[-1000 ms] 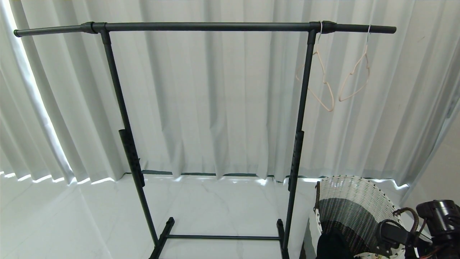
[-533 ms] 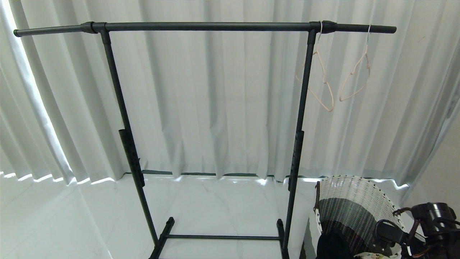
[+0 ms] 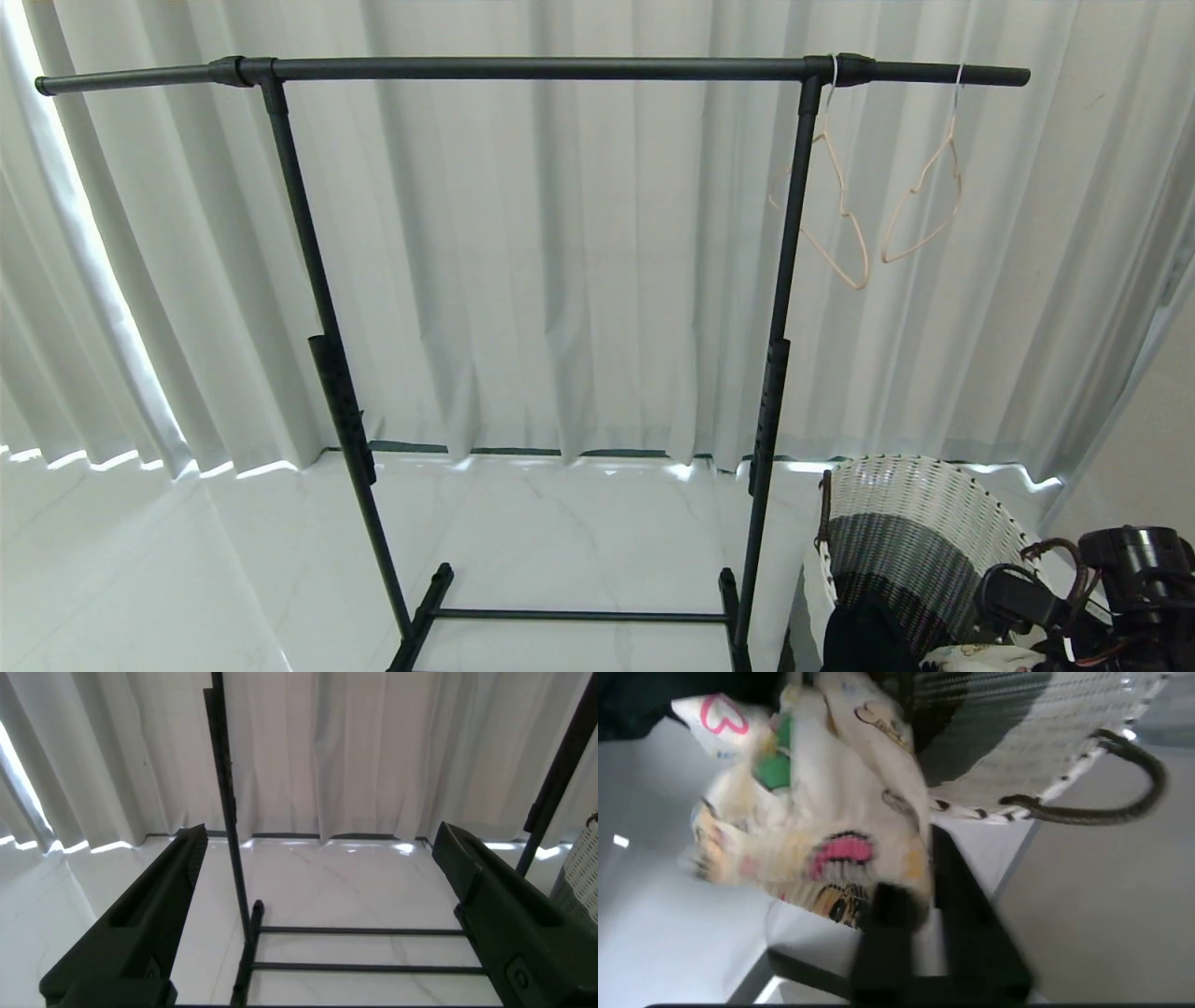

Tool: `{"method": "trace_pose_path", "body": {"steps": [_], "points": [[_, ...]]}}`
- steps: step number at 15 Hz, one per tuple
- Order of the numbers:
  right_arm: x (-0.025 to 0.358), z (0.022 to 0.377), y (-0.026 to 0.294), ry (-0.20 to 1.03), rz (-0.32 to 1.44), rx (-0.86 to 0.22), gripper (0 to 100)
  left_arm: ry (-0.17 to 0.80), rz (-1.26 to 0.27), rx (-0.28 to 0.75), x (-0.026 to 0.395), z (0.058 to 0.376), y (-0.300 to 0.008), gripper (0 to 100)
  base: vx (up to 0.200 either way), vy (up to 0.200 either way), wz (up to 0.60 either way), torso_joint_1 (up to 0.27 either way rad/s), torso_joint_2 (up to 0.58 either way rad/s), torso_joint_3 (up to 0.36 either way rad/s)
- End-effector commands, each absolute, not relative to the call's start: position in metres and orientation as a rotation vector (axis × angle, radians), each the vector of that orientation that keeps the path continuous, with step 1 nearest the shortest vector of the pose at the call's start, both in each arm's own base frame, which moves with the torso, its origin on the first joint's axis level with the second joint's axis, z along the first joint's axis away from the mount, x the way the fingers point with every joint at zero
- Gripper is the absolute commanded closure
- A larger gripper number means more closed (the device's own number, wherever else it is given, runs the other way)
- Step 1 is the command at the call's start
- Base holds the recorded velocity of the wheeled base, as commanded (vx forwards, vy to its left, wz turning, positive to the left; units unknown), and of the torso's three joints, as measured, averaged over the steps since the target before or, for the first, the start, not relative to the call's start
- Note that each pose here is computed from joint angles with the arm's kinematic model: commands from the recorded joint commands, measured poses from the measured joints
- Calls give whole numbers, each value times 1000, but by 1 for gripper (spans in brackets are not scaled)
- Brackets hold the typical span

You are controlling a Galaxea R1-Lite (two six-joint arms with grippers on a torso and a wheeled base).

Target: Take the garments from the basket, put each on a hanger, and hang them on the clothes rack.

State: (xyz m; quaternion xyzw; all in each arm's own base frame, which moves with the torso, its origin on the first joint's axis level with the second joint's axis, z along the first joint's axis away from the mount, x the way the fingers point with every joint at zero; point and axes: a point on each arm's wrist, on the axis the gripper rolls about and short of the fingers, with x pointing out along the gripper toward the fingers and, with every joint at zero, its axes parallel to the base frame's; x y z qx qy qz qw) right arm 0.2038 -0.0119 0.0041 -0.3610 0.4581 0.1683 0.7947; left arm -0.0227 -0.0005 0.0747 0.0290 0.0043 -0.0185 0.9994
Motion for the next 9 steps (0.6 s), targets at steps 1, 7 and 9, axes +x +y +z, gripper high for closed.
{"method": "trace_pose_path", "body": {"steps": [1,7,9], "points": [[193,28,-11,894,303,-760,100,8,-37,58,-23,75,0,0,0,0,0,0,0,0],[165,136,-8,793,255,-686,100,8,-36,57,-23,75,0,0,0,0,0,0,0,0],[142,186,-6,794,277,-658,100,8,-36,55,-23,75,0,0,0,0,0,0,0,0]]}}
